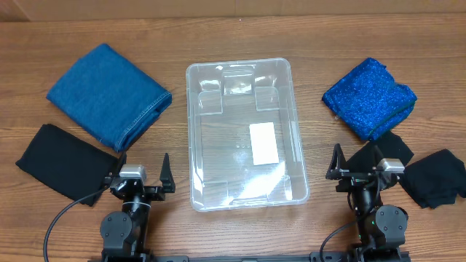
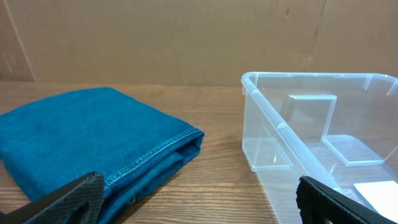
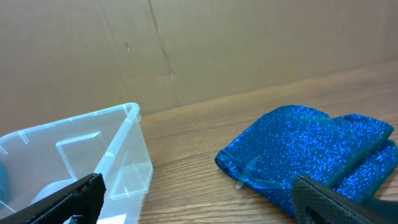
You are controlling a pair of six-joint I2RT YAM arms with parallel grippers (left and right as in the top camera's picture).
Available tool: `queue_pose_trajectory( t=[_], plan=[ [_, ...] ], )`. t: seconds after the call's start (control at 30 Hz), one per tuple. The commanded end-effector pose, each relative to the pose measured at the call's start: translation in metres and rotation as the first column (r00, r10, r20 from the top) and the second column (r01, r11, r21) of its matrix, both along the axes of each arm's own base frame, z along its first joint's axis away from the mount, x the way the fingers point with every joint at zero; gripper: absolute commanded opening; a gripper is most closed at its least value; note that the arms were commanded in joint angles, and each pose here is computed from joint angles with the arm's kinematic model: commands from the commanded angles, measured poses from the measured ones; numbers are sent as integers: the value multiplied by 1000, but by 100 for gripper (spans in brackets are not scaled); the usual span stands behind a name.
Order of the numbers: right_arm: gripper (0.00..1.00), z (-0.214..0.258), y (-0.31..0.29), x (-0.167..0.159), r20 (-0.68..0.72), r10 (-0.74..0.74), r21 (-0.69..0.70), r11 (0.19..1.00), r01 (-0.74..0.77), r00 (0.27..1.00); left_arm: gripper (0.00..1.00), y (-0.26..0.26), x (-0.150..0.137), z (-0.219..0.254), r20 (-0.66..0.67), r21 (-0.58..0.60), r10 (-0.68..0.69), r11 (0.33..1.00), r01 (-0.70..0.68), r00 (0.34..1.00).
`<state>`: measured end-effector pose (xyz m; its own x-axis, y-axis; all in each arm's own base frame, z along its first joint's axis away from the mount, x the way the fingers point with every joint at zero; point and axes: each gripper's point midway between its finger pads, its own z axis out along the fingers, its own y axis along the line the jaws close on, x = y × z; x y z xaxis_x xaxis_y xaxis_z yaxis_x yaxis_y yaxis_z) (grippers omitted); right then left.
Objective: Pack container
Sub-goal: 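Move the right gripper to the sparkly blue cloth, then grasp the sparkly blue cloth with the right gripper and lift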
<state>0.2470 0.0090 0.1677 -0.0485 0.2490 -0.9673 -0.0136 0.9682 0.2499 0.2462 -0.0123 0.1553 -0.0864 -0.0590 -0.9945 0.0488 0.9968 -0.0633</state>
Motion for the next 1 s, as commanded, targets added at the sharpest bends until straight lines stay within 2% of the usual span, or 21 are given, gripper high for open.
queue_pose_trajectory(
  t=[0.0, 0.1, 0.2, 0.3, 0.37, 0.5, 0.57, 0.67, 0.77, 0.9, 0.97],
  plan=[
    [100, 29, -5, -4, 56, -30, 52, 998, 27, 998, 100, -2, -3, 21, 34, -58, -7, 998, 9, 999],
    [100, 61, -17, -7, 61, -95, 53, 994, 92, 994, 100, -2, -10, 56, 57, -49, -8, 999, 11, 998],
    [100, 101, -20, 4, 20, -110, 43, 993, 109, 994, 100, -1, -10, 87, -28, -45, -3, 999, 2, 1000],
    [100, 120, -23, 36, -187, -121, -13, 993, 121, 975, 100, 4, 7, 113, -184, -28, 32, 999, -38, 982],
    [100, 120, -27, 58, -365, -129, -35, 992, 125, 922, 100, 3, 20, 123, -290, -20, 33, 999, -41, 957],
    [100, 98, -45, 91, -713, -77, 22, 991, 131, 697, 100, 2, 40, 132, -471, -3, 35, 999, -42, 881],
    [100, 89, -64, 101, -783, -57, 53, 986, 158, 619, 100, 2, 46, 130, -507, 0, 36, 999, -42, 861],
    [100, 64, -115, 104, -832, -116, 65, 951, 303, 542, 100, 0, 48, 127, -521, -4, 27, 999, -34, 853],
    [100, 41, -152, 110, -847, -139, 78, 922, 378, 513, 100, 0, 48, 127, -521, -5, 26, 999, -33, 853],
    [100, -21, -173, 126, -883, 39, 241, 892, 382, 467, 100, 0, 48, 127, -521, -5, 26, 999, -33, 853],
    [100, -54, -173, 131, -903, 97, 269, 887, 375, 418, 100, 0, 48, 127, -521, -5, 26, 999, -33, 853]
  ],
)
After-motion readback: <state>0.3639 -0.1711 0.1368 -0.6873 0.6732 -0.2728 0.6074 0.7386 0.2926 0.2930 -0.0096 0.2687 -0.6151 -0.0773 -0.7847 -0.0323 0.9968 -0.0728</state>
